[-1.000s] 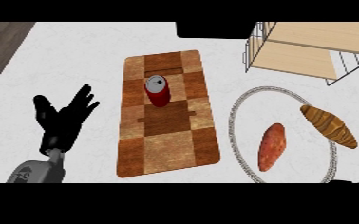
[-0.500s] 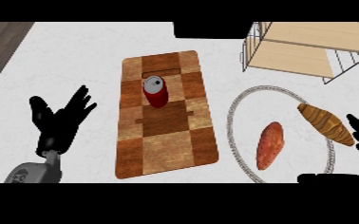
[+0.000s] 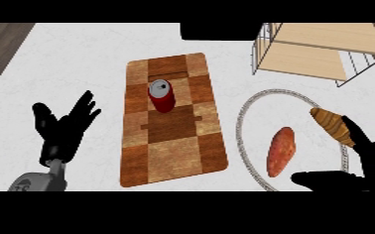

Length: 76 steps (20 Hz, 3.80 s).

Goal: Pick the sweet potato from the placemat and place it in the tiered shelf

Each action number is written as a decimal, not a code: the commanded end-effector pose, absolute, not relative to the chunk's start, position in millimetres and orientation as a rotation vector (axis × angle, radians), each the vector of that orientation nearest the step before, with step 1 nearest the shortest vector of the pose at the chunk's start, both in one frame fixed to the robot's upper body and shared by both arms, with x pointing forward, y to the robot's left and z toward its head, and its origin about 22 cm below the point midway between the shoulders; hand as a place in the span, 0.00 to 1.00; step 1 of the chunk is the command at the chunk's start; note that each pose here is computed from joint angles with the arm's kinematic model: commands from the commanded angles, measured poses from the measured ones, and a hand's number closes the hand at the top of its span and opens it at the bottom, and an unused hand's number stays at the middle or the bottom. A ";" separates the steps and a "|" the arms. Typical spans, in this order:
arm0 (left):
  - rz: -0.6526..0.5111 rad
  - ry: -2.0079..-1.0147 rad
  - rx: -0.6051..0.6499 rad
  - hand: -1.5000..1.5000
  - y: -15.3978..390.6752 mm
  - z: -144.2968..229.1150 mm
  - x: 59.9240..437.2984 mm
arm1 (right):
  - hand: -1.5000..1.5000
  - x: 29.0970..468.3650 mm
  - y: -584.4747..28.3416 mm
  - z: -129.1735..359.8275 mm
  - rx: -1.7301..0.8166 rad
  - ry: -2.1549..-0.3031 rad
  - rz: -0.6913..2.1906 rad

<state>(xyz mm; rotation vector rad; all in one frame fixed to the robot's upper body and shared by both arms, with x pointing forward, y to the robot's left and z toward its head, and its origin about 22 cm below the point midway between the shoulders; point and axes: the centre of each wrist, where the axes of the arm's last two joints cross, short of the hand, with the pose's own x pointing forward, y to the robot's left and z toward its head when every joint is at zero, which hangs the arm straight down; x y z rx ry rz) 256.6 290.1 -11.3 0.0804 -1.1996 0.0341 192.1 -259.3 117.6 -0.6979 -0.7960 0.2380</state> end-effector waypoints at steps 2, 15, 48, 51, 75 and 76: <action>0.031 -1.111 0.067 0.50 295.5 -22.2 254.7 | 0.00 213.6 -243.0 121.4 -0.704 -0.640 0.145; 0.048 -1.115 0.090 0.50 283.2 -28.5 248.0 | 0.00 218.6 -237.0 60.3 -0.809 -0.557 0.177; 0.036 -1.131 0.092 0.50 292.4 -18.0 252.4 | 1.00 247.7 -179.2 88.7 -0.657 -1.118 0.695; 0.045 -1.117 0.077 0.50 275.8 -23.2 267.3 | 1.00 248.8 -160.0 97.7 -0.558 -1.286 0.834; 0.043 -1.120 0.084 0.50 282.5 -31.3 247.1 | 1.00 274.8 -229.9 372.9 -0.976 -1.544 0.411; 0.046 -1.115 0.095 0.50 299.4 -20.6 249.0 | 1.00 280.1 -242.6 381.3 -0.968 -1.539 0.375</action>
